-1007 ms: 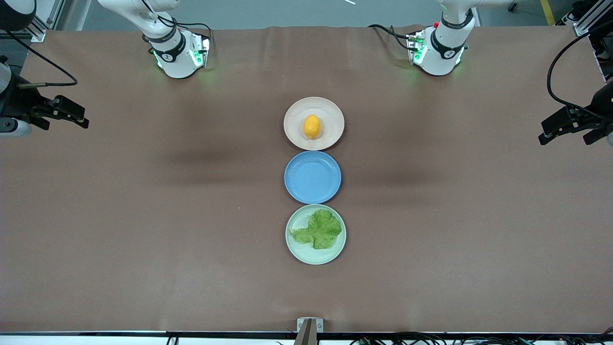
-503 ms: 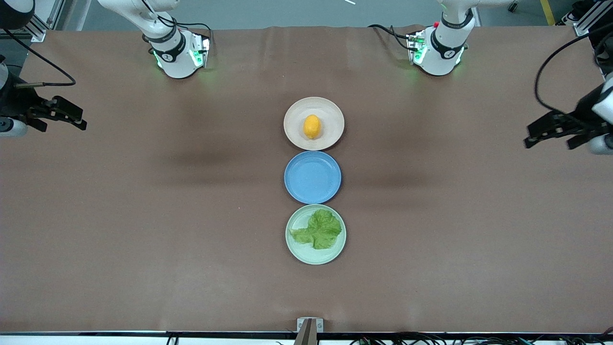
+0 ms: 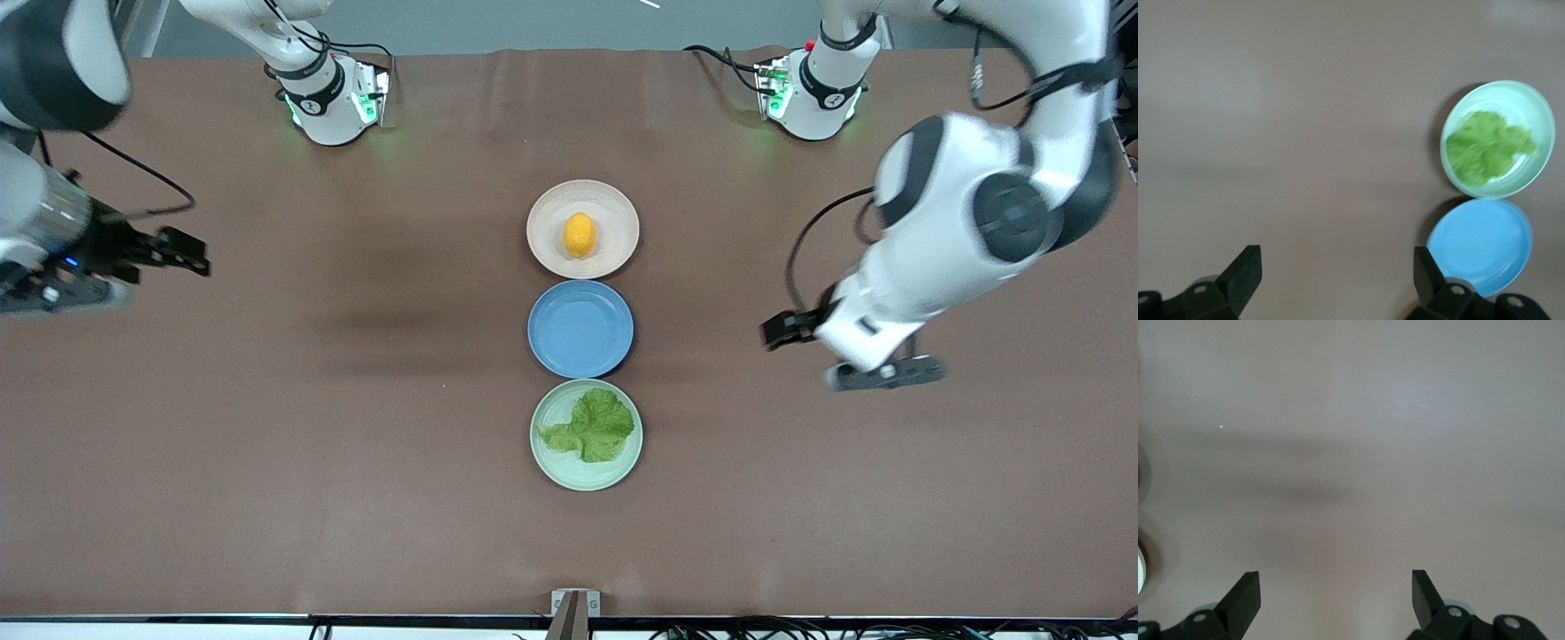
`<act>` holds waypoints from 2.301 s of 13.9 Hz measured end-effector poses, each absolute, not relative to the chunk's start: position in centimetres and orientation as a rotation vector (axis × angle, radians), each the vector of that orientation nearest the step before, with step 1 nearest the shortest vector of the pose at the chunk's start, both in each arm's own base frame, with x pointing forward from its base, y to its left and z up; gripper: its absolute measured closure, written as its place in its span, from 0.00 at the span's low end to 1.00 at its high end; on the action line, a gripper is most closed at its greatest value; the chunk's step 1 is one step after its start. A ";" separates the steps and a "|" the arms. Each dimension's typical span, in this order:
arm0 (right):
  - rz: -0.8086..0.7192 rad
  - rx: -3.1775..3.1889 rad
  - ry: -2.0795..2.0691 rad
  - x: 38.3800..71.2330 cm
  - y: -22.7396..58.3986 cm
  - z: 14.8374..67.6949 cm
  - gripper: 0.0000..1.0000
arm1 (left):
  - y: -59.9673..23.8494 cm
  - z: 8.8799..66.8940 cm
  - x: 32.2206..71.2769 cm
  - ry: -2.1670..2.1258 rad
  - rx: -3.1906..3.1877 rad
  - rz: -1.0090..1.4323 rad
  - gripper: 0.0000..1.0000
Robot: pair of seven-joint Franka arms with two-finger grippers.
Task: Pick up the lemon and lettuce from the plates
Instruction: 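Move the right gripper to the lemon while the left gripper reaches the lettuce, then lower both grippers and close them on the lemon and lettuce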
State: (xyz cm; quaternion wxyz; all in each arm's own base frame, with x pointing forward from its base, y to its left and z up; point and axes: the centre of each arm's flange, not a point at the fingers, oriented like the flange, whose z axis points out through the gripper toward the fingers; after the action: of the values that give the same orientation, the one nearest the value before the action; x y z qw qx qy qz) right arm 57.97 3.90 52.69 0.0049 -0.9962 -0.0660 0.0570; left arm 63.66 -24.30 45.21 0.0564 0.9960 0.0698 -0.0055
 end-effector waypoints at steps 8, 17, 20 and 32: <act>0.226 -3.082 0.267 52.2 27.9 50.5 0.00 | -37.5 34.5 65.5 0.761 2.713 0.262 0.00; 0.049 -2.972 0.371 39.0 45.7 35.0 0.00 | -43.7 25.4 64.0 1.542 2.269 0.099 0.00; 0.036 -2.972 0.411 37.3 48.3 29.4 0.00 | -43.4 23.3 64.0 1.573 2.276 0.087 0.00; 0.033 -3.038 0.513 33.7 52.5 23.6 0.00 | -43.7 18.3 63.4 1.588 2.306 0.068 0.10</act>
State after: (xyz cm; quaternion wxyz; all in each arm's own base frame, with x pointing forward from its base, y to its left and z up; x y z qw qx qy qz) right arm 33.68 52.48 23.59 0.0302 -0.9855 0.1664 0.0107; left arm 63.37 -43.69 18.31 0.1697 0.8115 0.5587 0.0241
